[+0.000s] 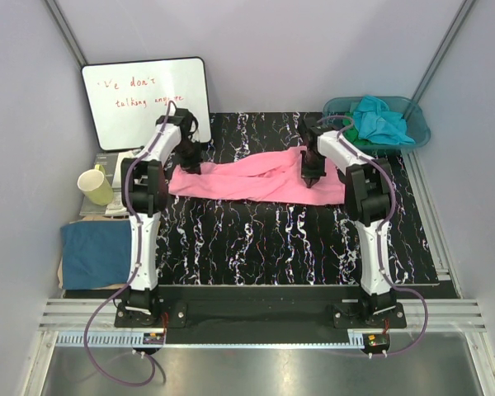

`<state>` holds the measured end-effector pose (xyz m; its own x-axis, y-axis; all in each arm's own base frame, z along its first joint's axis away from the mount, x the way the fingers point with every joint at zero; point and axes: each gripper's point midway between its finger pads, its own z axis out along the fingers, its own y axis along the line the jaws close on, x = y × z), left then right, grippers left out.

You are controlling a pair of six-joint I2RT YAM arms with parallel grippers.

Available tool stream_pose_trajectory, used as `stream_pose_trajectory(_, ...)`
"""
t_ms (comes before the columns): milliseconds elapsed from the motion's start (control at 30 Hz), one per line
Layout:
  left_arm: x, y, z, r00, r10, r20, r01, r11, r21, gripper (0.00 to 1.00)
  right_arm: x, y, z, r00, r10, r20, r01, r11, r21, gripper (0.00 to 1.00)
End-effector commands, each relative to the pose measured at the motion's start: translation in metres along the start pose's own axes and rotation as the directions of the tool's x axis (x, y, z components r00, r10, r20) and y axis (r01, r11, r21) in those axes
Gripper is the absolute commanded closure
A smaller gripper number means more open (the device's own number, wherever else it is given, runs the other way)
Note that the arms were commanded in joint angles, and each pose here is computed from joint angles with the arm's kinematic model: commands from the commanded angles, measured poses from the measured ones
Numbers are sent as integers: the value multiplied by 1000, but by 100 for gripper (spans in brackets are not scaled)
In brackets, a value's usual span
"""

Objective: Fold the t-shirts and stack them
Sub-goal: Fold the tshirt

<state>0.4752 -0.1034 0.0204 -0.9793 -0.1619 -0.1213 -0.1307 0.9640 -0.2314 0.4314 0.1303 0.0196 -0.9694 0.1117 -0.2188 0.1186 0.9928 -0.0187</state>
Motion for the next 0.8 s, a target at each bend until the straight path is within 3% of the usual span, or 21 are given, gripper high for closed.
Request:
stream_pose_trajectory(0, 59, 11, 2, 979, -39, -199, 31, 999, -40, 100, -25, 6, 7, 998, -58, 38, 58, 998, 7, 100)
stream_pose_trajectory(67, 91, 11, 8, 953, -76, -294, 71, 997, -27, 100, -41, 11, 3, 994, -78, 72, 78, 997, -2, 100)
stream_pose_trajectory(200, 137, 3, -4, 937, -43, -347, 43, 999, -8, 100, -63, 20, 16, 989, -112, 93, 112, 994, -4, 100)
stream_pose_trajectory(333, 202, -8, -7, 900, 10, -436, 4, 1000, 30, 100, -96, 50, 4, 977, -118, 177, 137, 986, -99, 100)
stream_pose_trajectory(600, 303, -55, -20, 838, 137, -528, -90, 989, 115, 100, -124, 111, -3, 931, -159, 327, 243, 941, -234, 100)
stream_pose_trajectory(767, 342, -101, -28, 803, 255, -538, -180, 965, 188, 100, -131, 149, -13, 881, -208, 424, 349, 892, -288, 100)
